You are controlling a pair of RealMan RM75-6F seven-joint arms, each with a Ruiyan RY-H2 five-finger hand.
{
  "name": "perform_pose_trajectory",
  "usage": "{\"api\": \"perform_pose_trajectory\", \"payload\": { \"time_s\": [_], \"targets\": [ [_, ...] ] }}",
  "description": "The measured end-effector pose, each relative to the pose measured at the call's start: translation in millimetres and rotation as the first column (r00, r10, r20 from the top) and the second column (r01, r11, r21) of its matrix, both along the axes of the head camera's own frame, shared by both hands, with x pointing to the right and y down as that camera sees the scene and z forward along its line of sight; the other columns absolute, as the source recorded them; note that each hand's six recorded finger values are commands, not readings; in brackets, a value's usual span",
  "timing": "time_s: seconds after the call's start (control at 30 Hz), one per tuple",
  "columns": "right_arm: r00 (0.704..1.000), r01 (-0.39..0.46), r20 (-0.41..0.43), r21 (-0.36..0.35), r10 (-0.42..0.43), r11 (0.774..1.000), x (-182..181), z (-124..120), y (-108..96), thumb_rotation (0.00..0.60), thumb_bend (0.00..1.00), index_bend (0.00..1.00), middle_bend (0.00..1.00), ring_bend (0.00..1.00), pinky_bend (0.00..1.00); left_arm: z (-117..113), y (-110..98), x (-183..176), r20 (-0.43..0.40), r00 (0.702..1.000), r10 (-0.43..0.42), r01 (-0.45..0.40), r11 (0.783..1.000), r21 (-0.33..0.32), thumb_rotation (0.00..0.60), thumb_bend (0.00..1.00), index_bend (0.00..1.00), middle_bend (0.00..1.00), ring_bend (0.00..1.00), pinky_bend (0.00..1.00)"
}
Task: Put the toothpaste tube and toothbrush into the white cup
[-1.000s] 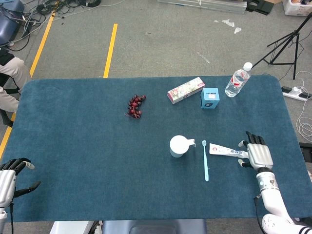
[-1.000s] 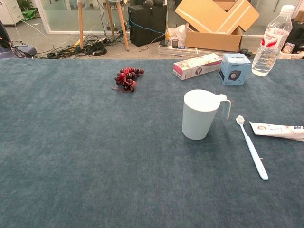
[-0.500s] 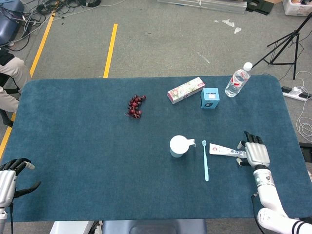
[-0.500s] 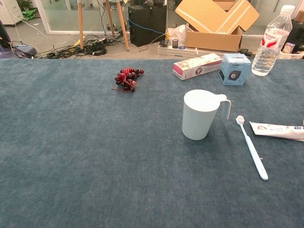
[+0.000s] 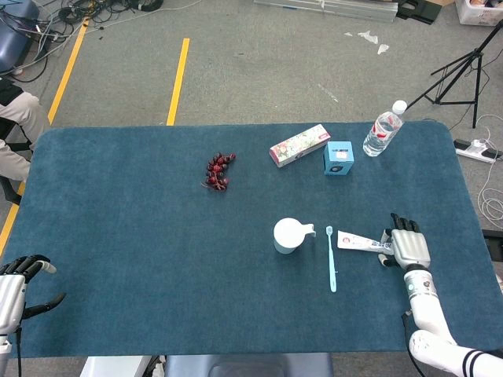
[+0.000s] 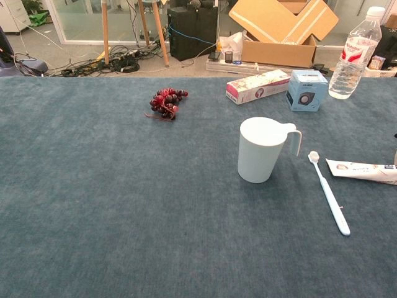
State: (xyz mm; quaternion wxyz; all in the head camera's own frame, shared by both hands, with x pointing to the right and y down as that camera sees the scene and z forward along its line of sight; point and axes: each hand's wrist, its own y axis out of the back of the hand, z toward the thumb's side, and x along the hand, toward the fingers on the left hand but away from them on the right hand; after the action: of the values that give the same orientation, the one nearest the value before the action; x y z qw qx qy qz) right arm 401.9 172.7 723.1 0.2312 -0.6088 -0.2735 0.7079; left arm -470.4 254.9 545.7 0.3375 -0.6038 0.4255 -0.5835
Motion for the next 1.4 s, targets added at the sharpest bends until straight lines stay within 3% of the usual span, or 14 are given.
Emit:
{"api": "perform_pose_trajectory", "payload": {
  "time_s": [0.77,1.07,1.4],
  "targets": [
    [1.0,0.012,-0.005,0.026,-0.012,1.0,-7.0,3.4,-3.1,0.6,0.3,0.63,0.04,0.0,0.06,-1.3,-0.5,-1.4,-0.002,1.0,-0.004,0.004,1.0,0.004,0.6,0.03,0.46,0.37,0.31,0.38],
    [0.999,0.013,0.035,0.084,-0.016,0.996,-11.5,-17.1,-7.8,0.6,0.31,0.64,0.05,0.0,0.06,-1.1,-0.4,-1.1,-0.001,1.0,-0.003,0.003,1.0,0.004,0.6,0.03,0.46,0.37,0.31,0.38],
    [0.996,0.017,0.085,0.173,-0.032,0.985,-17.7,-56.6,-18.1,0.6,0.31,0.65,0.05,0.0,0.06,-1.2,-0.3,-0.3,0.0,1.0,-0.002,0.002,1.0,0.005,0.6,0.03,0.46,0.37,0.31,0.38]
  ]
}}
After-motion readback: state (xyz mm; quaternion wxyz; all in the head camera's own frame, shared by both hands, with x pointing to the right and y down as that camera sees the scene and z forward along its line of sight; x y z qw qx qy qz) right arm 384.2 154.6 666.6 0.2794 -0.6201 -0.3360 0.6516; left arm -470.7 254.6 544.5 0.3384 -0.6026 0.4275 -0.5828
